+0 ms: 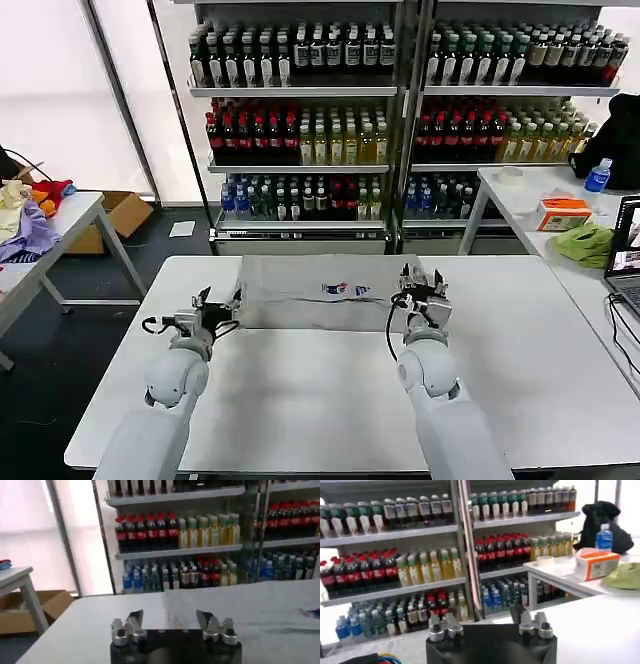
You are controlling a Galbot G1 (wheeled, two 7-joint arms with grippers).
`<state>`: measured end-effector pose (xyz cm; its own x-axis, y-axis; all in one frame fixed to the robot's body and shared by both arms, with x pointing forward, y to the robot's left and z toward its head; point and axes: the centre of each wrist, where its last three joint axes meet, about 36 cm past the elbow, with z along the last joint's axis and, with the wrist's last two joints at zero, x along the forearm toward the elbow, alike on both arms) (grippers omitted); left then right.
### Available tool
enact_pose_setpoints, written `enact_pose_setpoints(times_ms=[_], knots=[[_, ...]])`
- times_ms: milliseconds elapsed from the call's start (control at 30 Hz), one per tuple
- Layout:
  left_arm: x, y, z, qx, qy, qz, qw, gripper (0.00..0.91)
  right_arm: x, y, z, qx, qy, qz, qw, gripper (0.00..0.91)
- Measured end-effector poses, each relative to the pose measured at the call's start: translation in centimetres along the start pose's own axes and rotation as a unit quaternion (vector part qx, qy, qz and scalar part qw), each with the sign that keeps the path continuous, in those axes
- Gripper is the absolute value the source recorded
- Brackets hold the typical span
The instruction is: Fold and organize the clothes.
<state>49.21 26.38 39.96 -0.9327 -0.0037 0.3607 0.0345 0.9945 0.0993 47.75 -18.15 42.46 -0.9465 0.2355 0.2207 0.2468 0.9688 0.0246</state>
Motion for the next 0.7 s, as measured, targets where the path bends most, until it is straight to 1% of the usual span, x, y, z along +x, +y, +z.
enact_pose_setpoints(times_ms=[167, 333, 700], knots=[[0.5, -0.5, 0.6, -0.005, 0.013, -0.003, 1.0, 0.907, 0.7, -1.5, 1.1, 0.016, 0.026, 0.021, 0.999, 0.907], [0.4, -0.8, 0.8, -0.009, 0.02, -0.004, 1.0, 0.907, 0.9, -2.5, 1.7, 0.026, 0.043, 0.029, 0.998, 0.907], [0.2, -0.5, 1.7, -0.019, 0.048, -0.009, 0.999, 0.907, 1.0, -2.3, 3.1, 0.05, 0.082, 0.025, 0.995, 0.907]])
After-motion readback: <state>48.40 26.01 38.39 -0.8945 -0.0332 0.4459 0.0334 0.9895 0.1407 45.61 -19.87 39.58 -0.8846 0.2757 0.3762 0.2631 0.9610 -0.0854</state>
